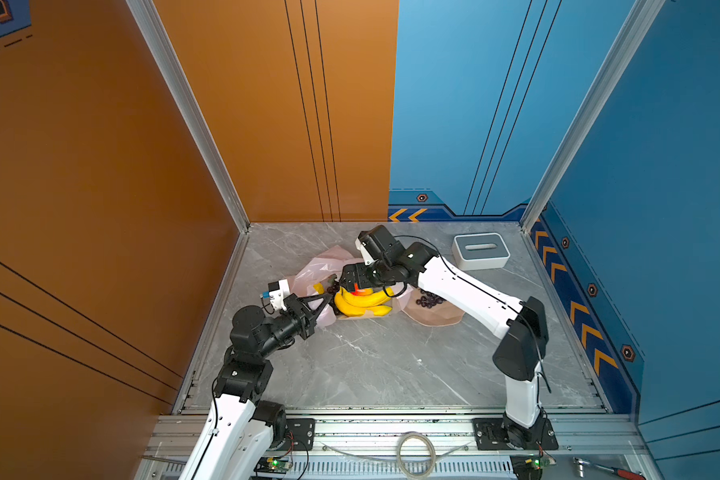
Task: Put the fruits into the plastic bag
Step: 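Withdraw the right gripper from the bag toward the plate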
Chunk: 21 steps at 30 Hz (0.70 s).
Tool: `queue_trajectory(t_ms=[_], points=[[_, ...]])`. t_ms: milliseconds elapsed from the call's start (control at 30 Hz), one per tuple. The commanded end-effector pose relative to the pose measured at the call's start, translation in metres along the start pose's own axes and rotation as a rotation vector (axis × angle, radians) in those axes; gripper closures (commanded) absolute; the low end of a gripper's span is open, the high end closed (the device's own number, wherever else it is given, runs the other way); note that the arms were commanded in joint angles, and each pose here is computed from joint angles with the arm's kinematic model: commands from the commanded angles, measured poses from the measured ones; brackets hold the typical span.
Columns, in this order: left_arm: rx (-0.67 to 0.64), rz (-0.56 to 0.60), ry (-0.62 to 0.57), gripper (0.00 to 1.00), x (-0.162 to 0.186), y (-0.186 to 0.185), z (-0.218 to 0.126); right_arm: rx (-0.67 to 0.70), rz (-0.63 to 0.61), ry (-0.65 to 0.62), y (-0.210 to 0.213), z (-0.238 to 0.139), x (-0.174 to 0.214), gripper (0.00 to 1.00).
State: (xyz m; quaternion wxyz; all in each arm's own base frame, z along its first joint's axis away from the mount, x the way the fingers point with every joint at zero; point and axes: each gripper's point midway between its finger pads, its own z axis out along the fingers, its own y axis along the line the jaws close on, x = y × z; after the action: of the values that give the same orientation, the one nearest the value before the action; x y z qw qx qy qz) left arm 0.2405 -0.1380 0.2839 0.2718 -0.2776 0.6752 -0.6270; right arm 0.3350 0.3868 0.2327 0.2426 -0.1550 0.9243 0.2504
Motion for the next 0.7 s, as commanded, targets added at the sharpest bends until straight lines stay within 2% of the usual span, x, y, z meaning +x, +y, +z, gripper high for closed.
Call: queue_trajectory(t_ms=[0, 367, 500, 667], points=[[-0.009, 0.029, 0.006, 1.0, 0.002, 0.005, -0.003, 0.062, -0.033, -0.002, -0.018, -0.042, 0.011, 0.0], [-0.028, 0.032, -0.001, 1.0, 0.003, 0.011, -0.005, 0.177, 0.017, -0.05, -0.088, -0.121, 0.051, 0.0], [-0.04, 0.05, -0.003, 1.0, 0.001, 0.012, -0.004, 0.263, 0.099, -0.096, -0.135, -0.145, 0.054, 0.0], [-0.053, 0.049, -0.009, 1.0, 0.002, 0.019, -0.007, 0.302, 0.182, -0.116, -0.173, -0.156, 0.049, 0.0]])
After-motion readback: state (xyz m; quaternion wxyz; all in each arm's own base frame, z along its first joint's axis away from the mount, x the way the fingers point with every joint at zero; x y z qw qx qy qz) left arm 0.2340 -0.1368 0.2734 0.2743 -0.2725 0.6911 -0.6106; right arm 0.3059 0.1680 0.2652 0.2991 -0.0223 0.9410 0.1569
